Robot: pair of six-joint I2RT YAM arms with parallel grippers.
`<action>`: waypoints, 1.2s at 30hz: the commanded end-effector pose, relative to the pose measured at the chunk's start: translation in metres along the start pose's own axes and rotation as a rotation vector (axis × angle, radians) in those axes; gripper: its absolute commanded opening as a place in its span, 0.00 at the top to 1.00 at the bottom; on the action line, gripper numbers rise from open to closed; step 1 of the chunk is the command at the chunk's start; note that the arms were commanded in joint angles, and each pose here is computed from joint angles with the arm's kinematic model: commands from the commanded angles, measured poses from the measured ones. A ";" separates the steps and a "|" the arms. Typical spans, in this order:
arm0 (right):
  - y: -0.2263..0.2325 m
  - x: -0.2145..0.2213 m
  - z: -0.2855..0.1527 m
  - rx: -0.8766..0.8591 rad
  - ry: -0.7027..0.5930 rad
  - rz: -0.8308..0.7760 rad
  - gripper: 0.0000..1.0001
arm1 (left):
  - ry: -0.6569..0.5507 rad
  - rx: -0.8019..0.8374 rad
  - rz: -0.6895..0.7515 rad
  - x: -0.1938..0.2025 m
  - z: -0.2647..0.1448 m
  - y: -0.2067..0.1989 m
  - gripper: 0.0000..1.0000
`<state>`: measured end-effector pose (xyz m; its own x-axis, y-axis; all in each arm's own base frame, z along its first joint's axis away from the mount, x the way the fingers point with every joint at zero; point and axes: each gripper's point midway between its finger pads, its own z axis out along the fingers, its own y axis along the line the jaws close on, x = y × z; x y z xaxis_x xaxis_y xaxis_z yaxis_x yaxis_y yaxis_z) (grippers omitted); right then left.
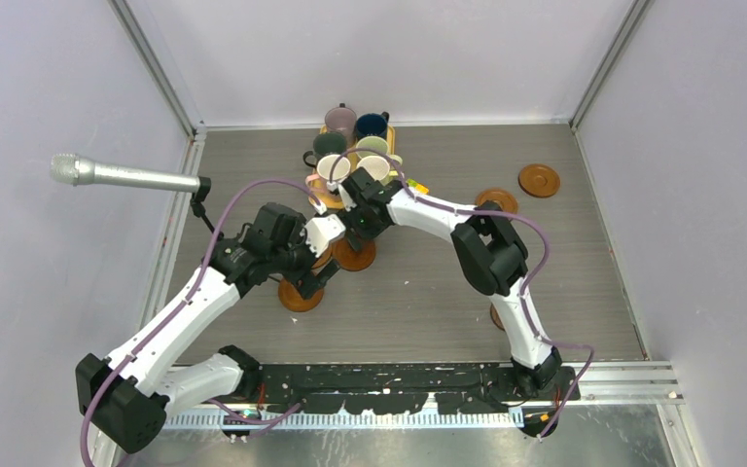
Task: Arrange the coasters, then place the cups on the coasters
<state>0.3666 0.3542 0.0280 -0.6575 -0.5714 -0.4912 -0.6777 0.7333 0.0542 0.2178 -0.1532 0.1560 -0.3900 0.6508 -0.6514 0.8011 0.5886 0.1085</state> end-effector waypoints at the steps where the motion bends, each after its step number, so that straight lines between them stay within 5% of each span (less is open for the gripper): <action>1: -0.005 -0.006 0.004 0.053 -0.022 -0.009 0.26 | -0.078 -0.040 0.012 -0.025 -0.011 0.009 0.00; 12: -0.033 0.049 -0.024 0.103 0.072 -0.047 0.53 | -0.085 -0.037 0.040 -0.033 -0.014 0.011 0.00; 25: -0.135 0.111 -0.075 0.142 0.113 0.128 0.58 | -0.078 -0.032 0.046 -0.028 -0.006 0.011 0.00; 36: -0.210 0.123 -0.085 0.223 0.105 0.214 0.58 | -0.072 -0.028 0.043 -0.026 -0.002 0.010 0.00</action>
<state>0.3826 0.1157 0.0251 -0.8306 -0.4011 -0.3863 -0.4372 0.8994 0.0062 0.2286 -0.1559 0.1673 -0.3631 0.6521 -0.6655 0.7967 0.5876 0.1412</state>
